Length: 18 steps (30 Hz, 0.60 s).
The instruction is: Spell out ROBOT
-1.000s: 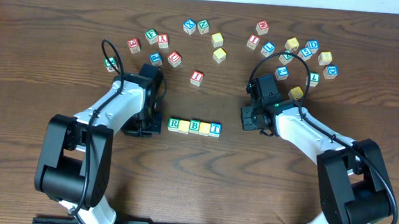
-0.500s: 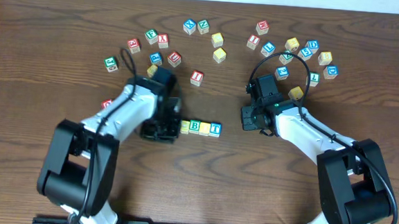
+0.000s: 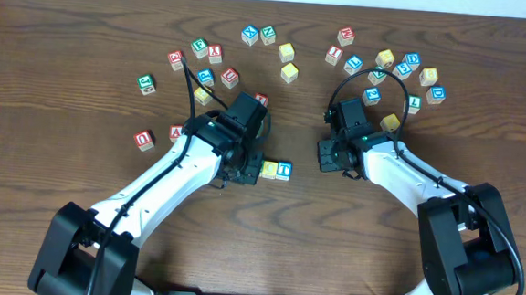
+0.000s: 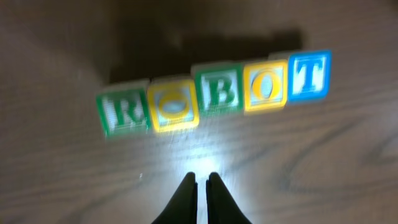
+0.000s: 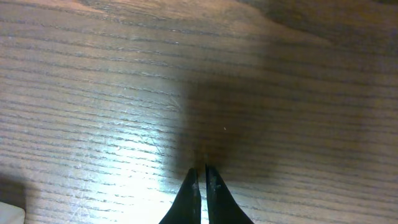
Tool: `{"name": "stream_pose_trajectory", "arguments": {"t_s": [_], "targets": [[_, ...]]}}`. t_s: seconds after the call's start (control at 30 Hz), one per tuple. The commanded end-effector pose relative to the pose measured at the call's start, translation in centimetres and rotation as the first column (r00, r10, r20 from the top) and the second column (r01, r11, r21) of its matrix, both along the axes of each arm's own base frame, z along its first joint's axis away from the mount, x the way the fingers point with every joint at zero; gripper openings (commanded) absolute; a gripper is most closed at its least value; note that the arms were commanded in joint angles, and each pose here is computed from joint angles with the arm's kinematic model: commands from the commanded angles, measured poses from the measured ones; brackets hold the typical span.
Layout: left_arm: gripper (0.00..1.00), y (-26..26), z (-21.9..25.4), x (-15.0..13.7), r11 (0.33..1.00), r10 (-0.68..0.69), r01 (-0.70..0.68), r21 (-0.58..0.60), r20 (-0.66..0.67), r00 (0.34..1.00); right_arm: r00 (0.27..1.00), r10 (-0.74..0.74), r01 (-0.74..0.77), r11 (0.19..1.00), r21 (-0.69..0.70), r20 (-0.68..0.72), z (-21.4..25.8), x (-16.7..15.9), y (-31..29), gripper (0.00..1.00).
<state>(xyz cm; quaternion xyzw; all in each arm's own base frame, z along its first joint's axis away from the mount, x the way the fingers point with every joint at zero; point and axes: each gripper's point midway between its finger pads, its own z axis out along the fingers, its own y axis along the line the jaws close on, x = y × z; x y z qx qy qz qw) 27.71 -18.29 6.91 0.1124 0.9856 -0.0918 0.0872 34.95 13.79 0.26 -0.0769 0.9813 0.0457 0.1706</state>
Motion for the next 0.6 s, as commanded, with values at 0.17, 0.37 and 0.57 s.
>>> {"name": "stream_pose_trajectory", "arguments": {"t_s": [0.17,0.37,0.57], "targets": [[0.08,1.6,-3.3,-1.8,0.998,0.04,-0.039,0.042,-0.025,0.999,1.0,0.0,0.0,1.0,0.006,0.001,0.0,0.3,0.0,0.01],[0.08,1.1,-3.3,-2.2,0.999,0.04,-0.039,0.014,-0.05,0.998,1.0,0.0,0.0,1.0,0.007,0.001,0.0,0.3,0.0,0.01],[0.08,0.8,-3.2,-1.7,0.999,0.038,-0.038,0.001,-0.029,0.999,1.0,0.0,0.0,1.0,0.007,0.0,0.0,0.3,0.0,0.01]]}}
